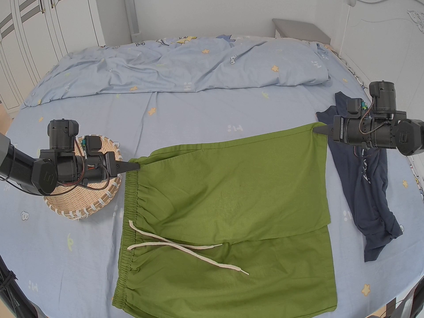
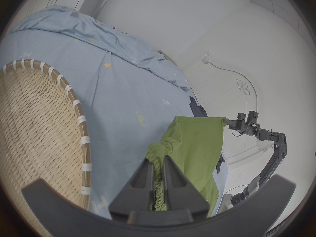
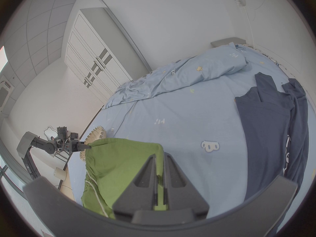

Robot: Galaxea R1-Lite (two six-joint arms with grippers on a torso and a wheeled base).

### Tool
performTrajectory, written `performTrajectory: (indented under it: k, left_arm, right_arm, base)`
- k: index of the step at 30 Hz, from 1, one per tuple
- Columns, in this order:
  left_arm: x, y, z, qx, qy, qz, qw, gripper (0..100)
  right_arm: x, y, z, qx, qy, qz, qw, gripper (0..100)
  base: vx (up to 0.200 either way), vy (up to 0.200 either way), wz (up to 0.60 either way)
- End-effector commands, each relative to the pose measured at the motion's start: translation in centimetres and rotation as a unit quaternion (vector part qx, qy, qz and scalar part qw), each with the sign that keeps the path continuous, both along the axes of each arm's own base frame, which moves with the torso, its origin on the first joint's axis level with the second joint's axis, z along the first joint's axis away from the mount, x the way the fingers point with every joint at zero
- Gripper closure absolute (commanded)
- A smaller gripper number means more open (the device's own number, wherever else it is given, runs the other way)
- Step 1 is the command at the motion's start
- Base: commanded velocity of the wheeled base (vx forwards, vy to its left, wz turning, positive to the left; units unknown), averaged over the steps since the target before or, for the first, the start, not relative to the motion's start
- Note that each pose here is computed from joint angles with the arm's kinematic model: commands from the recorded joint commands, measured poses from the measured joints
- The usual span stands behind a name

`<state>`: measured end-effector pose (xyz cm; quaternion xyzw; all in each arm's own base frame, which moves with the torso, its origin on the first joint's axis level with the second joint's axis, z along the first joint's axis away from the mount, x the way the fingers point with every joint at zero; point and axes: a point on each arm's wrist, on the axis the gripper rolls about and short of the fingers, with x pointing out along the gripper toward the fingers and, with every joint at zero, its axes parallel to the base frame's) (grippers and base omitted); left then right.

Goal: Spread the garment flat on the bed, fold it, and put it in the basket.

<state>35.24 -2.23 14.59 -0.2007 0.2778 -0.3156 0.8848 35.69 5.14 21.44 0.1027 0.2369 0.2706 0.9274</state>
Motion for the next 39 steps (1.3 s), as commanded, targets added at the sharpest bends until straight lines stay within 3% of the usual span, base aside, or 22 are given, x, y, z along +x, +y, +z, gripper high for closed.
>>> performTrajectory:
  k: [1,17,39]
  left_arm:
    - [0.6,0.4,-0.7,0.0,-0.003,0.006,1.0,100]
    - [1.6,1.5,-1.5,-0.002,-0.038,0.022,0.999,100]
    - [1.9,1.6,-1.8,-0.001,-0.037,0.024,0.999,100]
  right_arm:
    - [2.5,-0.3,-0.8,-0.001,0.002,-0.008,1.0,100]
    - [6.4,0.0,-1.4,-0.005,-0.015,-0.01,0.9998,100]
    - [7.5,-0.3,-2.9,-0.009,-0.006,-0.019,0.9998,100]
  base:
    - [0.0,0.0,0.0]
    - [0.0,0.0,0.0]
    - [0.0,0.0,0.0]
